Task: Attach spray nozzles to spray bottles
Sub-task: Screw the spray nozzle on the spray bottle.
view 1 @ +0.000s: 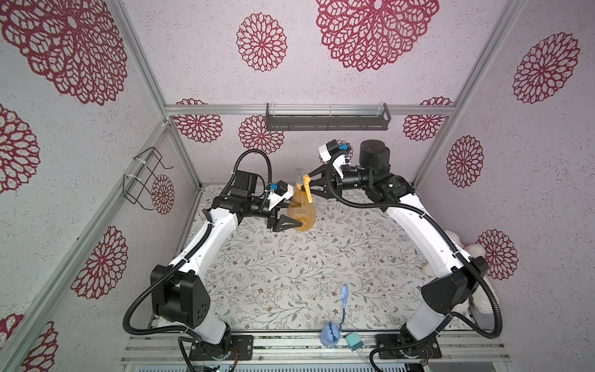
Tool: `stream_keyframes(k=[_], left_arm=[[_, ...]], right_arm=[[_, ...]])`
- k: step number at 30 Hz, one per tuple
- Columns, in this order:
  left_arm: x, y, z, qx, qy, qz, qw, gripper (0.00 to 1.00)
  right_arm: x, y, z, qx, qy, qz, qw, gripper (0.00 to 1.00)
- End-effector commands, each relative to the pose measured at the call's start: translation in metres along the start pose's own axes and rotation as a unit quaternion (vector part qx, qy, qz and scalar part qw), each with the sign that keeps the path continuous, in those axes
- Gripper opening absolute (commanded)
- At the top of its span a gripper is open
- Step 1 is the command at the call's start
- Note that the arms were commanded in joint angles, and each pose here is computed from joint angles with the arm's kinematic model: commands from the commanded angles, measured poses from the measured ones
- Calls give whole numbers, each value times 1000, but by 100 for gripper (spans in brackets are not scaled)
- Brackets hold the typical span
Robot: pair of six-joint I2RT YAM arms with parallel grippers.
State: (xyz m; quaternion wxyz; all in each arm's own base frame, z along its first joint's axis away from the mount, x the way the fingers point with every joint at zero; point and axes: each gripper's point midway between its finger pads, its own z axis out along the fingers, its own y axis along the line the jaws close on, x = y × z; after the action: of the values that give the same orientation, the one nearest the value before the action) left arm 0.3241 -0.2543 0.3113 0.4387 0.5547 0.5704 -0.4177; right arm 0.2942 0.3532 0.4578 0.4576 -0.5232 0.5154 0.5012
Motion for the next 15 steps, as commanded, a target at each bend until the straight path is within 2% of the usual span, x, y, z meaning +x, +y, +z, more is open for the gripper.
stream_keyframes(k=[1,4,8,12,15], left_arm=[[-36,9,-12,-54,-26,50,997,0],[-43,17,-16,-86,-30,55,994,0],[-51,31,-23,-134,-29,52,989,0],[-59,44,-30,-182,-34,48,982,0],[-62,50,-31,-203,-34,46,978,0]], right_arm=[[29,3,15,27,34,41,998,5],[30,-13,13,83,13,52,995,3],[36,-35,7,178,2,63,982,2],[44,-60,-4,287,-22,86,954,0],[53,-78,-12,371,-36,103,922,0]])
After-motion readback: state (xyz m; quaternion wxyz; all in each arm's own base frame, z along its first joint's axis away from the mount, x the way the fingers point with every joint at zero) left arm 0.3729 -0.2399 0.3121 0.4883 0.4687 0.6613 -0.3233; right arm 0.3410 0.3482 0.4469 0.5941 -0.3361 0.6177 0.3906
